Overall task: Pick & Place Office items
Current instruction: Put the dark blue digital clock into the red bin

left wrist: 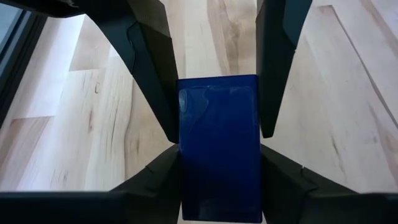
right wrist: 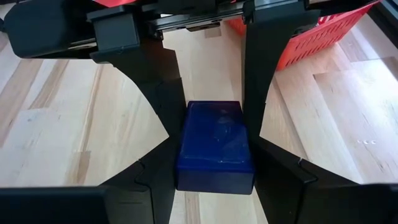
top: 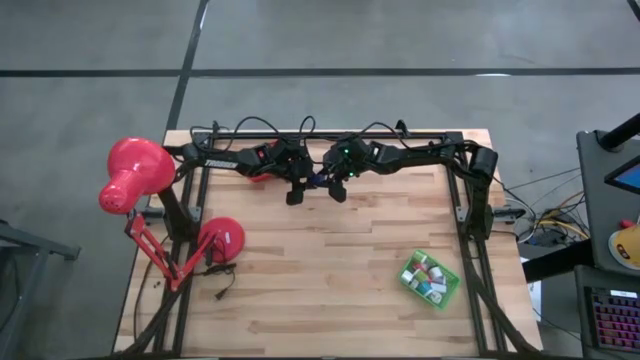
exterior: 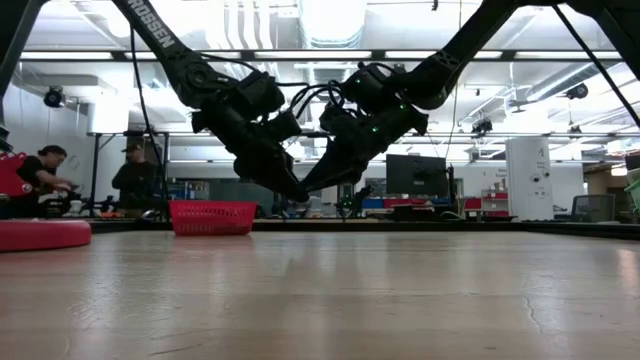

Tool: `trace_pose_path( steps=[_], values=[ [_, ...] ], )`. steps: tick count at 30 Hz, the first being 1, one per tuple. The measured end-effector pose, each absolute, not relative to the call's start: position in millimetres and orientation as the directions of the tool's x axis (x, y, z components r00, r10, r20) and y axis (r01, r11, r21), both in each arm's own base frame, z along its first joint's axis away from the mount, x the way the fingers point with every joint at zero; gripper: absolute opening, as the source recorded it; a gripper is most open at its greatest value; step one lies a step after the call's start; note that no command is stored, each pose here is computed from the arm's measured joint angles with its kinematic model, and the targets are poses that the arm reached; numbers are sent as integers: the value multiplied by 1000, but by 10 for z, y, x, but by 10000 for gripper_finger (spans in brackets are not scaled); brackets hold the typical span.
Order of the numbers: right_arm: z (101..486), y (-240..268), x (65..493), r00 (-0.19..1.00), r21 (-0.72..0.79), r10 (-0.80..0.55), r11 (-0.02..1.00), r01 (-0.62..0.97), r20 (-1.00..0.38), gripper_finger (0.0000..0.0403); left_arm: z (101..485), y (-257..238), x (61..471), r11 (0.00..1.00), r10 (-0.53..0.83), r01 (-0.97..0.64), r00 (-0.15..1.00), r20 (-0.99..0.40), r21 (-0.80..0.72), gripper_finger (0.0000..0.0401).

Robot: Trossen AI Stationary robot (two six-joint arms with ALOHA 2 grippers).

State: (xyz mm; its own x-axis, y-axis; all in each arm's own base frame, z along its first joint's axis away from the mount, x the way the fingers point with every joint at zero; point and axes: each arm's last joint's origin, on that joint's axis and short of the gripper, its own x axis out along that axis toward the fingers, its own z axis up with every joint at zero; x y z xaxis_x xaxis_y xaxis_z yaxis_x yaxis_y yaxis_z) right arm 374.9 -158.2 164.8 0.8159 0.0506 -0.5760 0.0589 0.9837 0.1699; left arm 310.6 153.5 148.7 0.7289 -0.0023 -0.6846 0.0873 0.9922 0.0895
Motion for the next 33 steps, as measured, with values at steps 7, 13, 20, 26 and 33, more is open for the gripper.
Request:
trace_pose_path(
  steps=[7, 13, 20, 26, 33],
  values=[
    [1646, -1581, 3747, 815, 172, 51, 983, 60, -577, 176, 1487, 1535, 3106, 993, -2, 85, 729, -685, 87, 164],
    [1645, -1566, 3753, 815, 174, 53, 983, 60, -577, 176, 1486, 1534, 3104, 993, -3, 85, 728, -685, 86, 164],
    [1658, -1518, 3784, 814, 172, 59, 984, 50, -578, 178, 1484, 1532, 3101, 993, -5, 86, 726, -687, 84, 165],
    [1678, -1505, 3803, 817, 171, 64, 984, 43, -573, 206, 1483, 1531, 3099, 992, -5, 88, 725, -689, 86, 165],
    [1679, -1503, 3804, 818, 176, 68, 984, 41, -571, 251, 1481, 1531, 3097, 993, -2, 86, 723, -691, 87, 165]
  ],
)
